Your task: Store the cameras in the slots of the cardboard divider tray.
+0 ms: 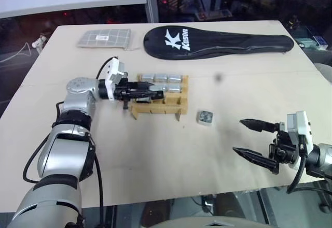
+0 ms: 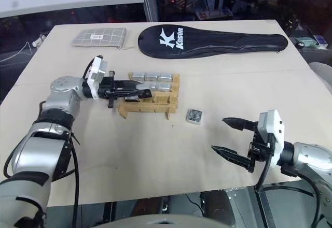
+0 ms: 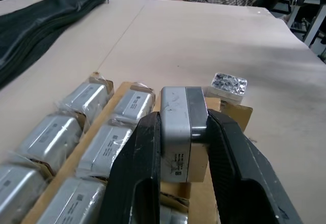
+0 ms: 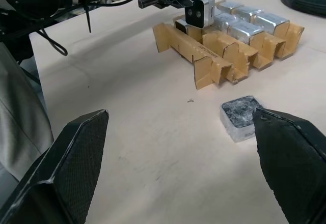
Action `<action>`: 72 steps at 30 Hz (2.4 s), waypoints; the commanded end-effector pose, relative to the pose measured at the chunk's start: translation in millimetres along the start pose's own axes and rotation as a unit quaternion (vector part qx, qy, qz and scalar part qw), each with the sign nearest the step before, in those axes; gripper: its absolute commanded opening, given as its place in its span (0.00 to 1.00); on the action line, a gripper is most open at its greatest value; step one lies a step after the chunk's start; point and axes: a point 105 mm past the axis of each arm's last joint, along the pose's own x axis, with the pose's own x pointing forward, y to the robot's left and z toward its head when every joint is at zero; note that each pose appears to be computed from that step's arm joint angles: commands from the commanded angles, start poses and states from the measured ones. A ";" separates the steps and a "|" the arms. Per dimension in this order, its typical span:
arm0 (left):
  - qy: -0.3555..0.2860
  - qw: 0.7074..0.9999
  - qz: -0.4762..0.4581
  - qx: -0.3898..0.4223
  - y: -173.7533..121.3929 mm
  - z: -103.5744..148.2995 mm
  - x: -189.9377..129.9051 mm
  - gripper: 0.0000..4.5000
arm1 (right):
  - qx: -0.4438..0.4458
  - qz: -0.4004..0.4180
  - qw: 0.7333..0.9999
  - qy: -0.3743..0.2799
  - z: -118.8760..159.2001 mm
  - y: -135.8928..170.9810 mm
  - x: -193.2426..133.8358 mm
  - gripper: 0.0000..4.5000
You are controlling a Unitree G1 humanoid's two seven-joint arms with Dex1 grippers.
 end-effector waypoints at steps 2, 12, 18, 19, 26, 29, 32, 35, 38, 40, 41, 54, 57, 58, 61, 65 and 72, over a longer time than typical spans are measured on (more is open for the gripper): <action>0.014 0.999 -0.003 0.029 4.1 4.5 3.1 0.16 | -0.030 0.006 1.000 0.000 12.3 2.1 -4.4 0.99; 0.059 0.997 -0.011 0.045 5.2 -5.4 8.4 0.16 | -0.033 0.004 0.999 -0.001 15.3 1.6 -5.2 0.99; 0.076 0.995 -0.014 0.058 6.1 -6.4 8.7 0.16 | -0.028 0.004 1.000 -0.003 14.5 4.0 -5.4 0.99; 0.076 0.995 -0.011 0.057 7.3 -5.5 8.5 0.16 | -0.028 0.003 1.000 -0.004 14.4 3.9 -5.4 0.99; 0.080 0.996 -0.005 0.037 10.3 -5.9 8.4 0.39 | -0.027 0.003 1.000 -0.011 15.5 2.5 -5.3 1.00; 0.083 0.996 -0.006 0.029 9.7 -7.6 8.9 0.57 | -0.031 0.001 0.999 -0.013 16.2 0.9 -4.9 1.00; 0.075 0.996 -0.001 0.052 11.3 -2.9 7.7 0.80 | -0.032 0.000 0.999 -0.015 16.6 -0.1 -4.2 1.00; 0.061 0.996 0.008 0.063 14.0 3.7 6.5 0.98 | -0.033 -0.003 0.999 -0.015 15.4 -1.4 -3.8 1.00; 0.038 0.996 0.018 0.073 18.2 17.1 4.8 0.98 | -0.035 -0.017 0.999 -0.011 12.5 -6.6 -1.5 1.00; 0.008 0.997 0.024 0.079 21.8 32.9 4.0 0.98 | -0.045 -0.042 0.998 0.002 6.8 -15.8 4.5 1.00; -0.009 0.996 0.026 0.082 23.4 42.2 3.7 0.98 | -0.049 -0.051 0.997 0.008 3.9 -19.8 8.2 1.00; 0.007 0.990 -0.126 -0.060 -52.9 70.7 -21.3 0.98 | -0.111 -0.084 0.989 0.059 -44.9 -74.7 82.9 1.00; 0.024 0.987 -0.138 -0.084 -67.6 64.8 -27.1 0.98 | -0.127 -0.051 0.988 0.074 -52.7 -77.6 94.2 1.00; 0.021 0.987 -0.139 -0.081 -69.3 64.8 -27.9 0.98 | -0.130 -0.046 0.988 0.075 -53.6 -78.9 97.1 1.00; 0.017 0.987 -0.138 -0.080 -72.8 63.4 -29.7 0.98 | -0.132 -0.018 0.989 0.071 -53.7 -78.8 106.1 1.00; 0.024 0.988 -0.135 -0.067 -77.3 59.9 -32.0 0.98 | -0.140 0.004 0.987 0.072 -52.9 -79.8 115.1 1.00; 0.019 0.989 -0.127 -0.070 -78.5 59.4 -35.2 1.00 | -0.150 0.022 0.987 0.057 -49.8 -76.3 117.0 0.60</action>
